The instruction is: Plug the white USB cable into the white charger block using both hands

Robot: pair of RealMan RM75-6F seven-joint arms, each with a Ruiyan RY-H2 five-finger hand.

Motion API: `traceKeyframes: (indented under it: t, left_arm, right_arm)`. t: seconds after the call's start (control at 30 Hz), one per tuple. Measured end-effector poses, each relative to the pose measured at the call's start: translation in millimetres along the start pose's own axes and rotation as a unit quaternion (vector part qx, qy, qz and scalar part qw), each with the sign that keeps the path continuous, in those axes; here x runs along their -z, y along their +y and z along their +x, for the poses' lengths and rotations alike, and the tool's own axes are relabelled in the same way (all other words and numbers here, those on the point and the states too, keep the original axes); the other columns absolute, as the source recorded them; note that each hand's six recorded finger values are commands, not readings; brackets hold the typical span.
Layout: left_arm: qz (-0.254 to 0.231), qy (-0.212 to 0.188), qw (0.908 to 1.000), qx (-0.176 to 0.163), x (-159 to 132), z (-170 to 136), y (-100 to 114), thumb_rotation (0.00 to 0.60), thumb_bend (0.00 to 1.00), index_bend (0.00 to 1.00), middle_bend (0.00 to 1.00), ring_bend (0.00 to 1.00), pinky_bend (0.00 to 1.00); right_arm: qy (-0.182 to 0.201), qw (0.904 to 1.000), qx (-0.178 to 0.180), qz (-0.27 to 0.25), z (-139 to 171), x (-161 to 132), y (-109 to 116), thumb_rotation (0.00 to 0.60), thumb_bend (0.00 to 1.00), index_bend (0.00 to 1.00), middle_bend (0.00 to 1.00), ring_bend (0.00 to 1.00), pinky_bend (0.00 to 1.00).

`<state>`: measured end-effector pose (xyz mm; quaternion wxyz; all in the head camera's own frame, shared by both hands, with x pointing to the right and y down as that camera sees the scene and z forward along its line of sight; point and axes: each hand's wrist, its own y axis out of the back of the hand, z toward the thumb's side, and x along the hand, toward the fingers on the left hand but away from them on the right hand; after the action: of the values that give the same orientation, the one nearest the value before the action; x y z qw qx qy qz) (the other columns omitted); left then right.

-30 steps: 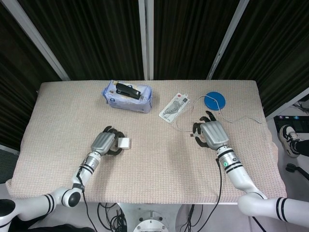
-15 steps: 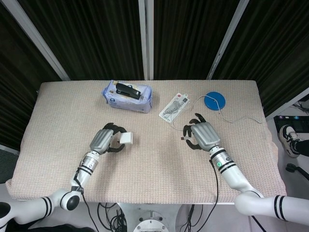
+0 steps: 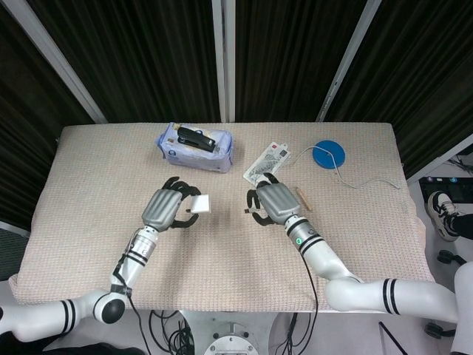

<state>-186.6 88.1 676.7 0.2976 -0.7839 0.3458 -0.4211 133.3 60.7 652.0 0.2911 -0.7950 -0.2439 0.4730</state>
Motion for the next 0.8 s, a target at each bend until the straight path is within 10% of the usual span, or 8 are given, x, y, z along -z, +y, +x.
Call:
traceKeyframes:
  t: [0.8]
  left_arm:
    - [0.072, -0.015, 0.9973, -0.007, -33, 1, 10, 0.518, 0.38, 0.50, 0.44, 0.20, 0.10]
  right_arm:
    - [-0.006, 0.9994, 0.004, -0.033, -33, -34, 7, 0.600, 0.33, 0.59, 0.56, 0.24, 0.06]
